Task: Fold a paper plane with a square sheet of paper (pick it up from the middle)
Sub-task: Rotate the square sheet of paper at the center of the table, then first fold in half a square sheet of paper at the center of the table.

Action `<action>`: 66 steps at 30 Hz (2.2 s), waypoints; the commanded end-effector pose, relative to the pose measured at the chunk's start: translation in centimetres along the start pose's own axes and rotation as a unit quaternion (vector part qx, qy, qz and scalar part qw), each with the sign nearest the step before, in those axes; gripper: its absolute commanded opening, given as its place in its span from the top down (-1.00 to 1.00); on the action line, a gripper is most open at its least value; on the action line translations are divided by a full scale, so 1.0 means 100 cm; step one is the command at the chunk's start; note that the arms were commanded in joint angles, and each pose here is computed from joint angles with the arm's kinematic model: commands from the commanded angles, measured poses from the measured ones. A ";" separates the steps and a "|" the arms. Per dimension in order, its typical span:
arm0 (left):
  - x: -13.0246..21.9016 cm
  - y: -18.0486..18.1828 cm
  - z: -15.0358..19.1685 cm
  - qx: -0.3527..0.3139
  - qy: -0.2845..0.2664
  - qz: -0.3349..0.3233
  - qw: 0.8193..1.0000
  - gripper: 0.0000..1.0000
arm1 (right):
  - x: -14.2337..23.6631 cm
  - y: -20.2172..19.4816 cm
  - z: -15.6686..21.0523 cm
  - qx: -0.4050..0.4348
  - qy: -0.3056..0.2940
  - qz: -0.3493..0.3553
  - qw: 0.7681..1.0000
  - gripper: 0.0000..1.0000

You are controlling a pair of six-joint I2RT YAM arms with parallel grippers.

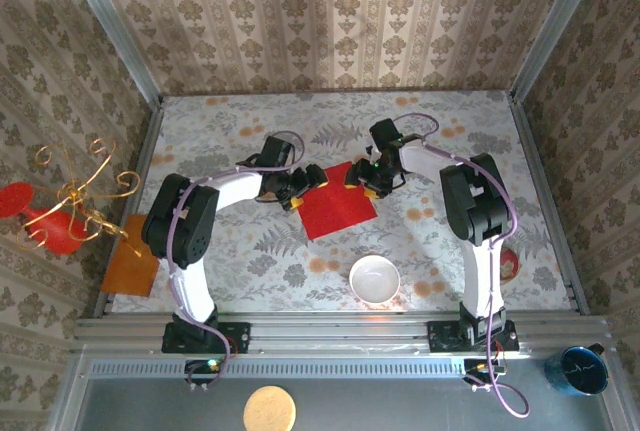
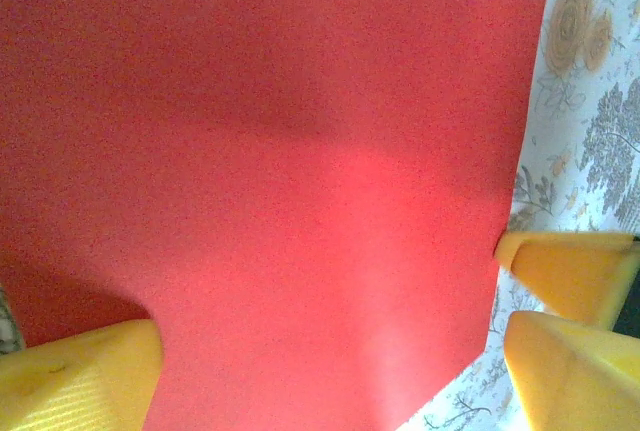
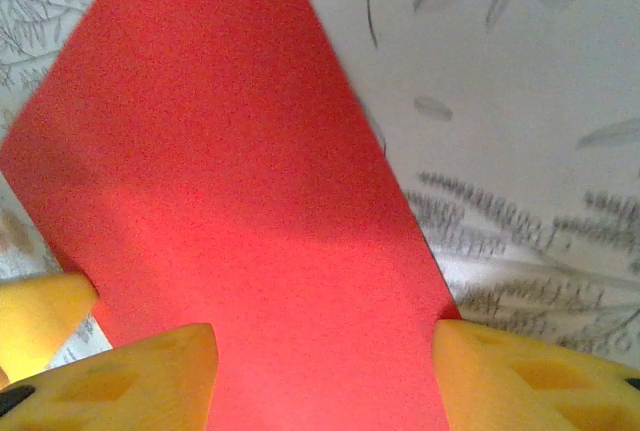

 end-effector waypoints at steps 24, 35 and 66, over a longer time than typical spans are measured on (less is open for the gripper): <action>0.016 -0.015 0.024 -0.054 0.026 -0.057 0.997 -0.83 | -0.002 0.017 0.028 -0.020 0.024 -0.043 0.999 0.00; 0.001 0.011 0.033 -0.002 0.016 -0.069 0.998 -0.87 | -0.024 0.001 0.031 -0.026 0.048 -0.021 0.998 0.04; -0.005 0.045 0.047 0.018 0.040 -0.120 0.992 -0.60 | -0.060 0.032 0.048 -0.032 0.090 -0.086 0.992 0.38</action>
Point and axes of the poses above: each hand's point on the last joint's axis, 136 mm out from that joint toward the fingers, its own x axis back along the fingers, its own y axis along the line the jaws close on, z = x × y, the point moved 5 cm from there along x, back along the fingers, and after that the axes turned 5 degrees about -x, right-handed, at the moved point
